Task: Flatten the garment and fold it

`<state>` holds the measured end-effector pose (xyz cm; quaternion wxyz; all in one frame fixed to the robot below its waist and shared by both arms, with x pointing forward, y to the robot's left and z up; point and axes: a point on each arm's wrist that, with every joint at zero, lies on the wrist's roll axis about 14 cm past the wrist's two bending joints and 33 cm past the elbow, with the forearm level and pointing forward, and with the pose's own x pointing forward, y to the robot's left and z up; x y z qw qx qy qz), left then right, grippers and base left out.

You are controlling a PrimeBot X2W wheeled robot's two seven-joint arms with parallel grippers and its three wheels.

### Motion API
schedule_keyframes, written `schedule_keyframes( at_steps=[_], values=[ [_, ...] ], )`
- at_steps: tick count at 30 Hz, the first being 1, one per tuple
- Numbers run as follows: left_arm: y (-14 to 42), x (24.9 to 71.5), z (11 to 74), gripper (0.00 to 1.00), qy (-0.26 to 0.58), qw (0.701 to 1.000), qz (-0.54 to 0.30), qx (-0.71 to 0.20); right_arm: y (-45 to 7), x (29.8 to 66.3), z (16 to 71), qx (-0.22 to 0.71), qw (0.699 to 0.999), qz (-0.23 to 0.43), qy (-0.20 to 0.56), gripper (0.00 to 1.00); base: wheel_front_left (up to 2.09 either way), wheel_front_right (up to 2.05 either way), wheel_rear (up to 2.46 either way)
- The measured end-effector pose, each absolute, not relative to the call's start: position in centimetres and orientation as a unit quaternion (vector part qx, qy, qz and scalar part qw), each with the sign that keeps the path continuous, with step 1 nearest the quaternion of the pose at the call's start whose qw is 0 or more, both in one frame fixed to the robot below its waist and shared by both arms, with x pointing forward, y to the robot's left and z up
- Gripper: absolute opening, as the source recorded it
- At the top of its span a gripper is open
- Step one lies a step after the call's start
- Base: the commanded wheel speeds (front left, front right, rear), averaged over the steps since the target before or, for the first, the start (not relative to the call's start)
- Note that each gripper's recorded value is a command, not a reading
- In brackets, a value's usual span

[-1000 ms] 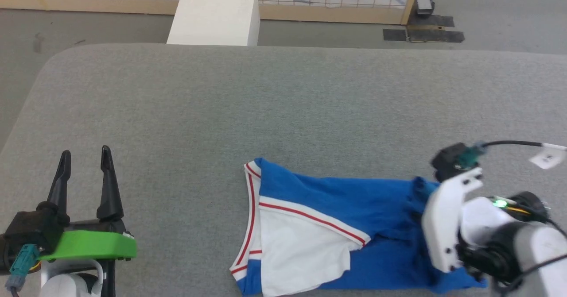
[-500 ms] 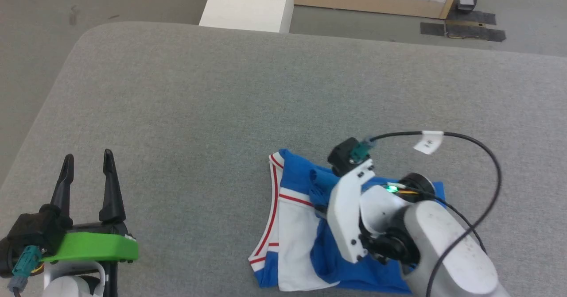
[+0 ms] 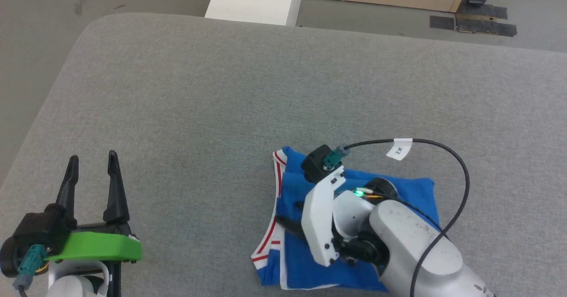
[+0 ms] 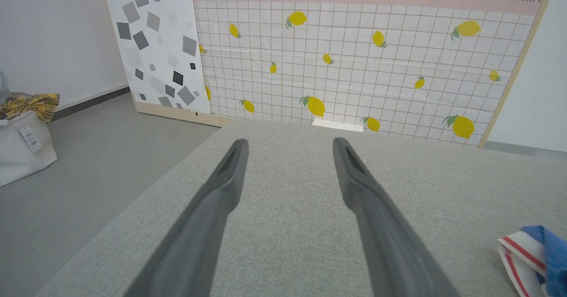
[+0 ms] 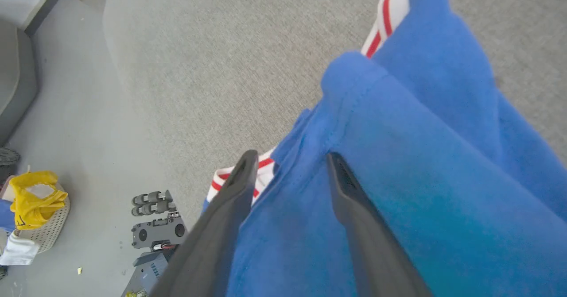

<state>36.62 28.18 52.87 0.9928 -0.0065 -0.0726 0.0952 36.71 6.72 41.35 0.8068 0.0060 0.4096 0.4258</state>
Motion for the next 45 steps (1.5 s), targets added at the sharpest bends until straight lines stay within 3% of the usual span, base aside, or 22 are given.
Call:
schedule_keyframes(
  at_steps=[5, 9, 15, 19, 25, 30, 40, 41, 42, 43, 44, 45],
  values=[
    [27.6, 37.1, 53.0, 1.00, -0.075, 0.994, 0.085, -0.003, 8.9, 37.1, 45.1, 0.063, 0.814, 0.459, 0.351, 1.00, 0.00, 0.00, 0.00],
    [26.9, 37.5, 53.5, 1.00, -0.083, 0.994, 0.075, -0.004, 8.4, 39.6, 48.9, 0.086, 0.847, 0.445, 0.278, 1.00, 0.00, 0.00, 0.00],
    [25.7, 38.0, 54.1, 1.00, -0.094, 0.994, 0.056, -0.005, 0.1, 44.6, 50.5, 0.037, 0.922, 0.320, 0.213, 1.00, 0.00, 0.00, 0.00],
    [24.6, 38.4, 54.4, 1.00, -0.099, 0.994, 0.040, -0.009, -7.9, 44.0, 48.3, 0.026, 0.945, 0.216, 0.245, 1.00, 0.00, 0.00, 0.00],
    [23.5, 38.9, 54.5, 1.00, -0.102, 0.994, 0.024, -0.012, -14.5, 39.1, 43.5, 0.015, 0.933, 0.126, 0.337, 1.00, 0.00, 0.00, 0.00],
    [23.4, 39.1, 54.1, 1.00, -0.096, 0.995, 0.023, -0.012, -13.9, 35.7, 40.6, 0.025, 0.908, 0.125, 0.399, 1.00, 0.00, 0.00, 0.00],
    [23.7, 39.1, 53.5, 1.00, -0.086, 0.996, 0.027, -0.011, -12.2, 34.1, 37.7, 0.020, 0.883, 0.141, 0.448, 1.00, 0.00, 0.00, 0.00],
    [23.7, 39.1, 53.4, 1.00, -0.086, 0.996, 0.027, -0.011, -12.2, 34.1, 37.6, 0.021, 0.882, 0.141, 0.450, 0.52, 0.00, 0.00, 0.00],
    [23.7, 39.1, 53.4, 1.00, -0.086, 0.996, 0.027, -0.011, -12.2, 34.1, 37.5, 0.021, 0.881, 0.141, 0.450, 0.28, 0.00, 0.00, 0.00],
    [23.7, 39.1, 53.5, 1.00, -0.086, 0.996, 0.027, -0.010, -12.1, 34.3, 37.6, 0.020, 0.882, 0.141, 0.449, 0.09, 0.00, 0.00, 0.00],
    [23.7, 39.1, 53.5, 1.00, -0.086, 0.996, 0.027, -0.009, -12.2, 34.4, 37.6, 0.020, 0.883, 0.141, 0.447, 0.00, 0.00, 0.00, 0.00],
    [23.7, 39.1, 53.5, 1.00, -0.087, 0.996, 0.027, -0.008, -12.2, 34.4, 37.6, 0.021, 0.883, 0.141, 0.447, 0.00, 0.00, 0.00, 0.00]
  ],
)
